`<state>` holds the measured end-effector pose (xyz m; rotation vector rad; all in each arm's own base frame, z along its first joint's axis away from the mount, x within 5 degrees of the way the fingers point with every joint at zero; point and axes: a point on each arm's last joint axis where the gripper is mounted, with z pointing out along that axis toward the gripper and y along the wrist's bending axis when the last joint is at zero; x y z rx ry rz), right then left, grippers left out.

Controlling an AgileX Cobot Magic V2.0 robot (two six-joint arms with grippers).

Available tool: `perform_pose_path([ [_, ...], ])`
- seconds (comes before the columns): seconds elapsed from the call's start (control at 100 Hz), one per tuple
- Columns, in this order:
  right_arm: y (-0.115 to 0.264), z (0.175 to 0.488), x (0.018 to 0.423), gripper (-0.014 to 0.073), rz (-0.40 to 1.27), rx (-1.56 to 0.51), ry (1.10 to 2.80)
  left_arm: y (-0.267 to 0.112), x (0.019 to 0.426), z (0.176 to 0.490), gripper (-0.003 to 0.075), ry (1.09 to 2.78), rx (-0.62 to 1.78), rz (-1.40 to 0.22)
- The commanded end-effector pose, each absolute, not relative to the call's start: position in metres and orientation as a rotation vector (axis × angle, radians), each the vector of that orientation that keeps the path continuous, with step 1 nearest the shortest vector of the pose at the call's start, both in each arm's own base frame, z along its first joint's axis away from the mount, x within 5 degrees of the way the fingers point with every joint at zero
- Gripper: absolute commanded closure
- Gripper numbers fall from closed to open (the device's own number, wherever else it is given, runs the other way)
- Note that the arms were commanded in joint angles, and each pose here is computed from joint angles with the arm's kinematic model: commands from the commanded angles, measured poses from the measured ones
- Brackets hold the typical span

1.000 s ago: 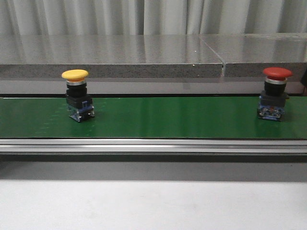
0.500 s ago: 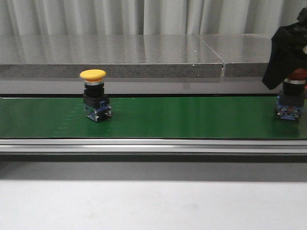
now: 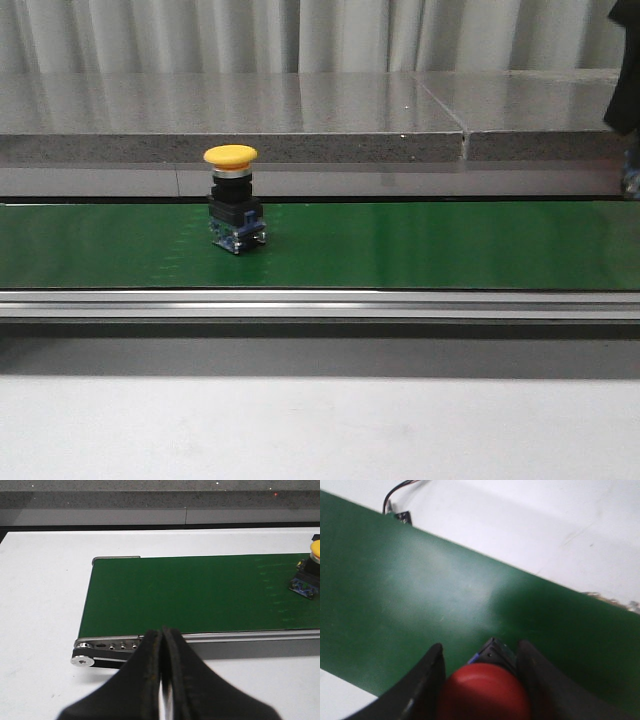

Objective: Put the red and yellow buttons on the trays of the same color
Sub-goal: 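Carry the red button into the red tray and open the right gripper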

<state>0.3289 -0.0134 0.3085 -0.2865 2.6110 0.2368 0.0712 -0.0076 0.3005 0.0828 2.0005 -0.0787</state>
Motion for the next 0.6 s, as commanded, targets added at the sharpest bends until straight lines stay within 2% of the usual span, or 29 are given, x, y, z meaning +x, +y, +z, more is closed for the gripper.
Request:
perform_pose_path([
  [0.0, -0.032, 0.356, 0.323, 0.043, 0.173, -0.213, 2.48, -0.008, 0.074, 0.314, 0.0739, 1.91, 0.068, -0.099],
  [0.11, -0.061, 0.379, 0.322, 0.043, 0.111, -0.108, 2.418, -0.008, 0.074, 0.314, 0.0739, 1.91, 0.068, -0.099],
  [0.25, -0.109, 0.393, 0.314, 0.043, 0.023, 0.057, 2.375, -0.008, 0.074, 0.314, 0.0739, 1.91, 0.068, -0.099],
  [0.46, -0.187, 0.385, 0.303, 0.043, -0.037, 0.391, 2.327, -0.008, 0.074, 0.314, 0.0739, 1.91, 0.068, -0.099],
  [0.59, -0.223, 0.365, 0.31, 0.043, -0.032, 0.514, 2.291, -0.008, 0.074, 0.314, 0.0739, 1.91, 0.068, -0.099],
])
